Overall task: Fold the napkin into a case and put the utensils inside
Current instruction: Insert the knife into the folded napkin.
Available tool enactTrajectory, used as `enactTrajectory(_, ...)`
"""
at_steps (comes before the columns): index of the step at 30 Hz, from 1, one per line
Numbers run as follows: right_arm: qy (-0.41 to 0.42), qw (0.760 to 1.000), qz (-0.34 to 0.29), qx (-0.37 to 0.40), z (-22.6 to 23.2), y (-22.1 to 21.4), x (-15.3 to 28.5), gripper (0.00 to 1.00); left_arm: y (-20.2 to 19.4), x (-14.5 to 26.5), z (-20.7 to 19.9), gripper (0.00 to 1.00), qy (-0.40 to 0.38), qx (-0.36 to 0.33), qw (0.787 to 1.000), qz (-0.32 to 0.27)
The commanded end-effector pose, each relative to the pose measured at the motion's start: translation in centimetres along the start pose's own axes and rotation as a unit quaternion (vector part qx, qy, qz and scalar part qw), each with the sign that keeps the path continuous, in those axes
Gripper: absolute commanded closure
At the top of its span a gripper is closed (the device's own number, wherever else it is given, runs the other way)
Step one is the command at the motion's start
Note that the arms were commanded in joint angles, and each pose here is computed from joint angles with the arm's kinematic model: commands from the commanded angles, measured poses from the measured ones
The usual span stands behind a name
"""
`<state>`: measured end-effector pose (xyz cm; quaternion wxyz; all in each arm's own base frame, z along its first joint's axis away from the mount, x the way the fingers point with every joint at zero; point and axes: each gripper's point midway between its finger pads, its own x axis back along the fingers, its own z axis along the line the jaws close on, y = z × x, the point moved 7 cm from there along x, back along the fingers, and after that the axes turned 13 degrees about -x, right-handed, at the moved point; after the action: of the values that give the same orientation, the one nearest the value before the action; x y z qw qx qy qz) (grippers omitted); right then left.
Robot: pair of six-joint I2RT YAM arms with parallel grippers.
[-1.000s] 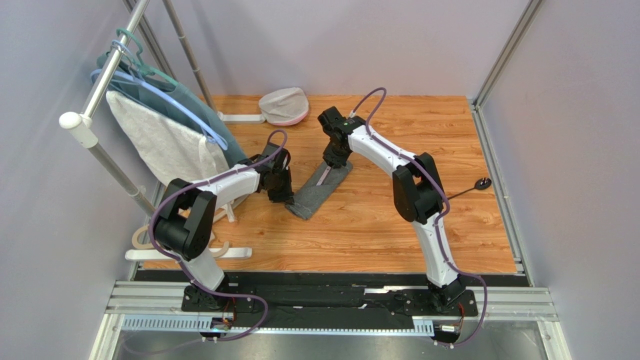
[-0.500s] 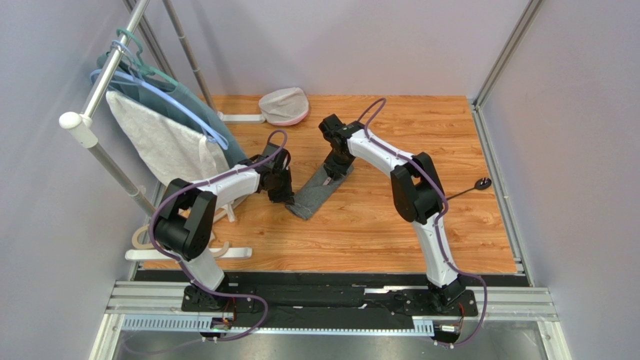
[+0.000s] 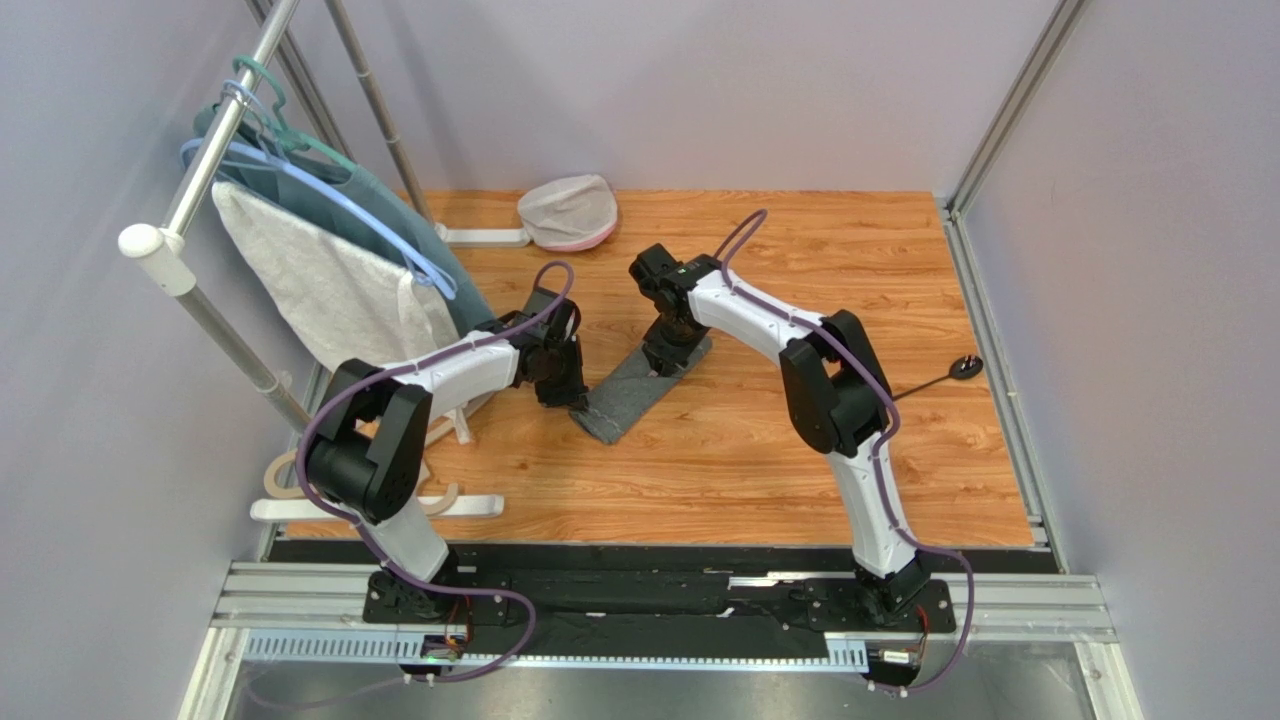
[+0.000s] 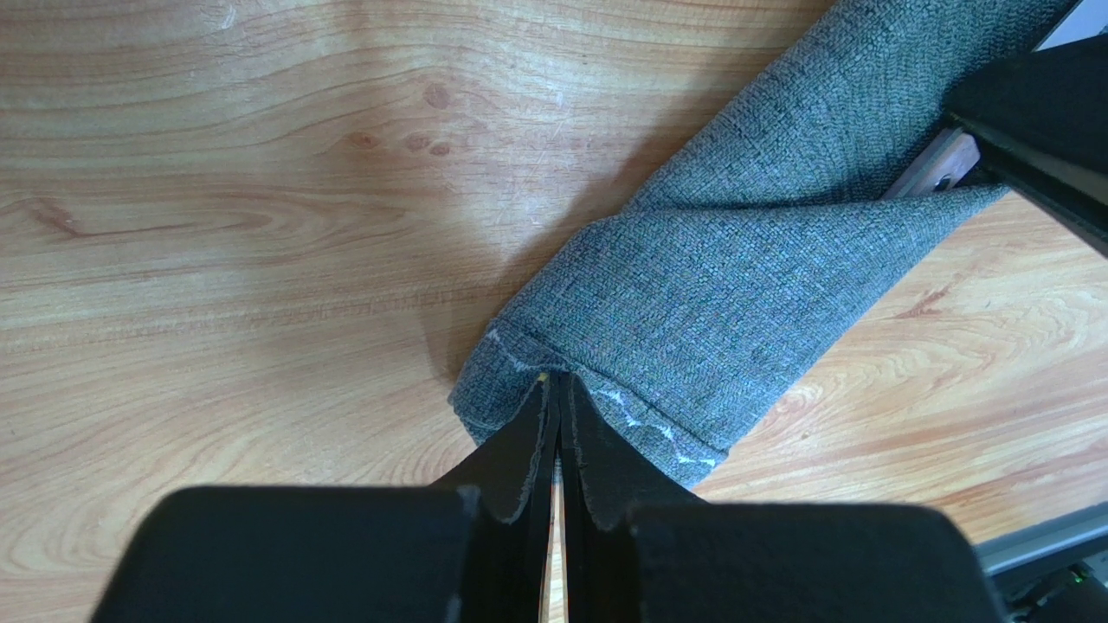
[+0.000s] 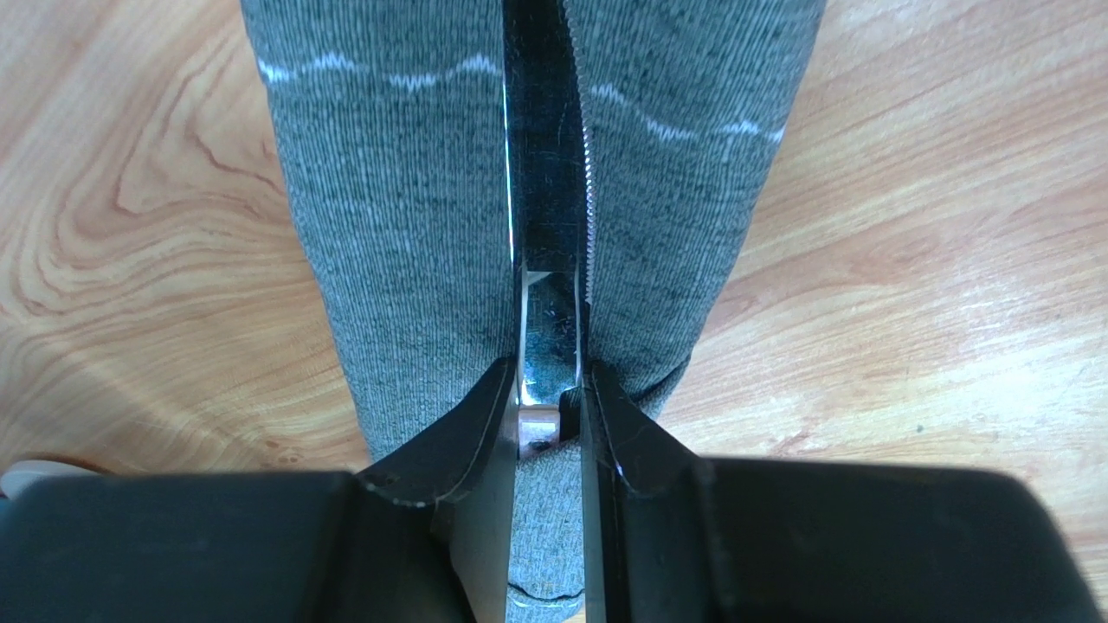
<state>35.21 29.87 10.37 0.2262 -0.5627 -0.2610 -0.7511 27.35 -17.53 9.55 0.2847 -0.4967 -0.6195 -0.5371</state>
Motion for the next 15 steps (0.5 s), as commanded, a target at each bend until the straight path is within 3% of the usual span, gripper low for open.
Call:
enactTrajectory(1, 0.032, 0.999, -0.012, 0.021, 0.9, -0.2, 3.2, 0.92, 0.5, 0.9, -0.6, 0.94, -0.010, -0.007, 1.000, -0.024)
enactTrajectory(3, 0.036, 0.998, -0.020, 0.042, 1.0, 0.2, 3.5, 0.88, 0.8, 1.6, -0.8, 0.90, -0.014, -0.014, 0.999, -0.033)
enactTrajectory(5, 0.040, 0.996, -0.023, 0.076, 0.5, 0.8, 4.2, 0.77, 1.2, 2.4, -1.1, 0.87, -0.018, -0.021, 0.999, -0.045)
enactTrajectory(6, 0.041, 0.995, -0.030, 0.086, 0.2, 1.0, 4.5, 0.63, 1.4, 3.3, -1.3, 0.82, -0.019, -0.026, 0.998, -0.050)
enactTrajectory(9, 0.071, 0.987, -0.059, 0.133, -0.6, 1.7, 5.8, 0.33, 1.8, 4.6, -2.0, 0.77, -0.031, -0.038, 0.997, -0.063)
enactTrajectory(10, 0.080, 0.984, -0.067, 0.145, -0.8, 2.3, 6.4, 0.32, 1.9, 4.9, -2.4, 0.76, -0.045, -0.041, 0.996, -0.060)
enactTrajectory(11, 0.074, 0.976, -0.087, 0.188, -1.6, 3.0, 6.3, 0.22, 1.7, 5.0, -2.6, 0.76, -0.050, -0.043, 0.996, -0.055)
enactTrajectory(15, 0.156, 0.941, -0.133, 0.270, 0.0, 7.5, 7.7, 0.17, 1.4, 5.2, -3.7, 0.79, -0.076, -0.053, 0.994, -0.051)
